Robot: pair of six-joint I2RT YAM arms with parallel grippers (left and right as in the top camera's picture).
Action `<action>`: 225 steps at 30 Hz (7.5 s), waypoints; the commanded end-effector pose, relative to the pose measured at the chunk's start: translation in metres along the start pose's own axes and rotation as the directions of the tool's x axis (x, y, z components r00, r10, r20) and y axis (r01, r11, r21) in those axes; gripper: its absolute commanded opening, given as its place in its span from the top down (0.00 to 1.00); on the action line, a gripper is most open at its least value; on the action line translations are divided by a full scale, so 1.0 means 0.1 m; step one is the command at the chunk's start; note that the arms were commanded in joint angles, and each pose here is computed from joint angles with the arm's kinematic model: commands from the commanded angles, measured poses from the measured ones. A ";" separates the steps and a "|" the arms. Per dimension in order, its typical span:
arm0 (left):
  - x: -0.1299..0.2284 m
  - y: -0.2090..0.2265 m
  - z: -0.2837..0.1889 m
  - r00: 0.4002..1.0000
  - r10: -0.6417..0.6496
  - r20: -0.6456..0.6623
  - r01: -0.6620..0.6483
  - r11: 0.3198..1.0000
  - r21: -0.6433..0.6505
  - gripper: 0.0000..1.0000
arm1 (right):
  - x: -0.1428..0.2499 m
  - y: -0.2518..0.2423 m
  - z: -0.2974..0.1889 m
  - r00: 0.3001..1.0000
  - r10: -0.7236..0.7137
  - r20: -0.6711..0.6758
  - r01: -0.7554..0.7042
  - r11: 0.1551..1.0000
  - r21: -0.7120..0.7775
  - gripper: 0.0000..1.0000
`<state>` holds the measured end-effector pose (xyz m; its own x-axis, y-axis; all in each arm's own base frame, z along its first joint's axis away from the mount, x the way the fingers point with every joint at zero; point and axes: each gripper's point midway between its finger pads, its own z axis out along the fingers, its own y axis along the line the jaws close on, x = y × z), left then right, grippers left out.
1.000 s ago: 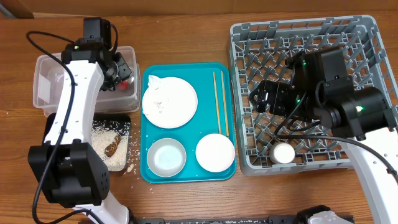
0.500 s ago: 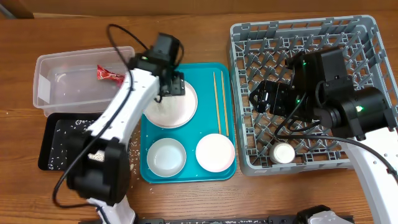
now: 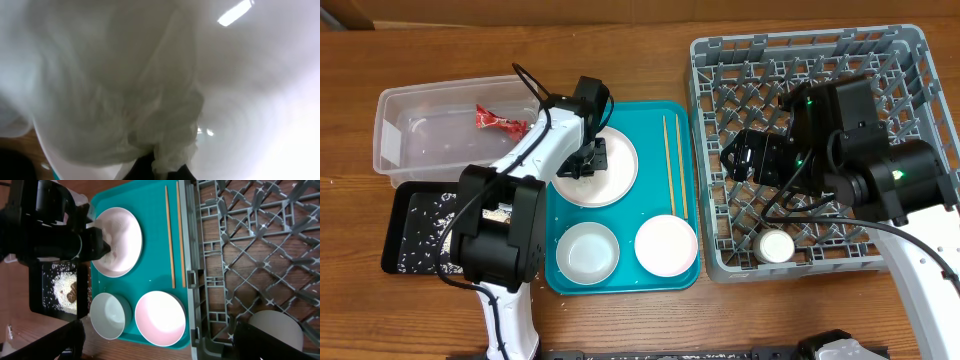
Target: Sort waste into correct bins and load items into the dishwasher
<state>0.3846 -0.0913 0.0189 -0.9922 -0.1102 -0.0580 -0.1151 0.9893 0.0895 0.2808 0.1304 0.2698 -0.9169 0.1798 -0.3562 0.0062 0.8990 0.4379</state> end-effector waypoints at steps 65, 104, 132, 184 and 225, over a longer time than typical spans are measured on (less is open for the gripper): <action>1.80 0.68 -3.60 0.872 -0.034 0.488 -0.176 0.909 0.377 0.00 | 0.00 0.03 -0.05 1.000 -0.011 0.006 0.011 1.000 -0.006 0.00; 1.52 1.02 -2.51 0.001 -0.140 0.990 -0.277 0.951 0.135 0.00 | 0.00 0.03 -0.05 1.000 -0.011 0.006 0.011 1.000 -0.006 0.00; 1.25 0.87 -1.39 0.140 -0.116 0.983 -0.269 0.951 0.151 0.00 | 0.00 0.03 -0.05 1.000 -0.011 0.006 0.011 1.000 -0.006 0.00; 1.25 0.87 -1.39 0.140 -0.116 0.983 -0.269 0.951 0.151 0.00 | 1.73 1.06 2.56 0.829 -0.179 -0.529 0.209 0.978 -0.003 0.96; 1.25 0.87 -1.39 0.140 -0.116 0.983 -0.269 0.951 0.151 0.00 | -1.23 -1.02 -0.25 0.831 -0.492 0.260 -0.172 0.216 0.961 0.96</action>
<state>0.2443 -0.0326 0.1578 -0.0781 -0.0227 -0.9967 0.1651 0.9856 -0.0354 0.3759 0.0351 0.2919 -0.6084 -0.1871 -0.7713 0.5344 0.6219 -0.5724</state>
